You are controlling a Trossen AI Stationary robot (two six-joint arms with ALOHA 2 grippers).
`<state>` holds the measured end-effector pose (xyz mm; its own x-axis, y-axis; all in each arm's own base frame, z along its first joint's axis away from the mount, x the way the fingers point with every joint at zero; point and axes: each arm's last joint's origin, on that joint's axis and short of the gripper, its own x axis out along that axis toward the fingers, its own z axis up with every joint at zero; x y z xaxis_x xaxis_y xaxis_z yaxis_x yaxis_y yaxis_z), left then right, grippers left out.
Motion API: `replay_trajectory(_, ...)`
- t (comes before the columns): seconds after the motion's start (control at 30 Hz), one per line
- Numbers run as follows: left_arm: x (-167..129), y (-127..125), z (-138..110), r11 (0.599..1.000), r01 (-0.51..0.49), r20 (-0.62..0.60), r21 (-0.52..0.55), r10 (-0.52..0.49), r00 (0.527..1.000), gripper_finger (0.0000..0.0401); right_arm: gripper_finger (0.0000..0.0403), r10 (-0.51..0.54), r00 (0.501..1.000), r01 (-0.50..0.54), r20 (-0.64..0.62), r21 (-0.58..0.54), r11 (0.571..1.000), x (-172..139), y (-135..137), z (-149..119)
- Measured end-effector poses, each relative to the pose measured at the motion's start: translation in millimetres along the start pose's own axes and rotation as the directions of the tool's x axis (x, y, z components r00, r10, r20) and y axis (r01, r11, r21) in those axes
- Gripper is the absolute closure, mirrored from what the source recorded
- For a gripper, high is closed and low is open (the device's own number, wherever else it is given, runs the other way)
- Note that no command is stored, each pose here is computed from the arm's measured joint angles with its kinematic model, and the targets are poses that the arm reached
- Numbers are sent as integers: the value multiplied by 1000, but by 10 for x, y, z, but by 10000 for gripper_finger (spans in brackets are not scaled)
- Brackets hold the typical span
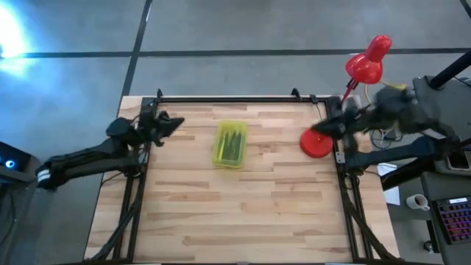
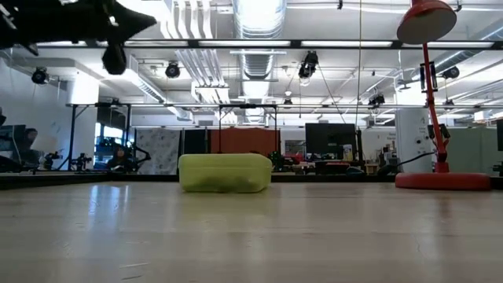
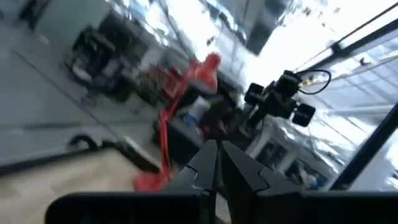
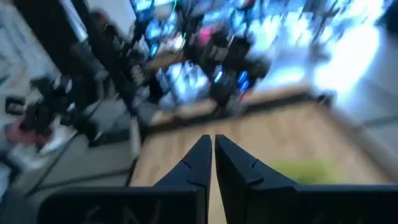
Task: Pick & place school supplies into a supply box
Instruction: Return to Home Position
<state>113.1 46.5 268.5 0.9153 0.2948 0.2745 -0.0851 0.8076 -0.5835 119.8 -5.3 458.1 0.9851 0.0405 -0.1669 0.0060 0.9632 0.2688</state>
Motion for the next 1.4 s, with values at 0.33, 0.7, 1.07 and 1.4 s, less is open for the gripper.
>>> replay_trajectory(0.33,-74,-34,-260,966,250,-85,68,-244,966,395,390,121,973,-144,199,107,984,177,-220,-940)
replay_trajectory(0.7,-174,248,-629,985,169,-198,42,-158,967,395,390,26,980,-69,199,214,974,61,-301,-1149)
replay_trajectory(1.07,-297,273,-659,979,199,-161,51,-188,969,395,390,-201,962,146,186,273,951,-38,-419,-1319)
replay_trajectory(1.4,-492,228,-568,970,230,-90,72,-224,971,395,390,-280,953,239,114,280,930,-508,-536,-1888)
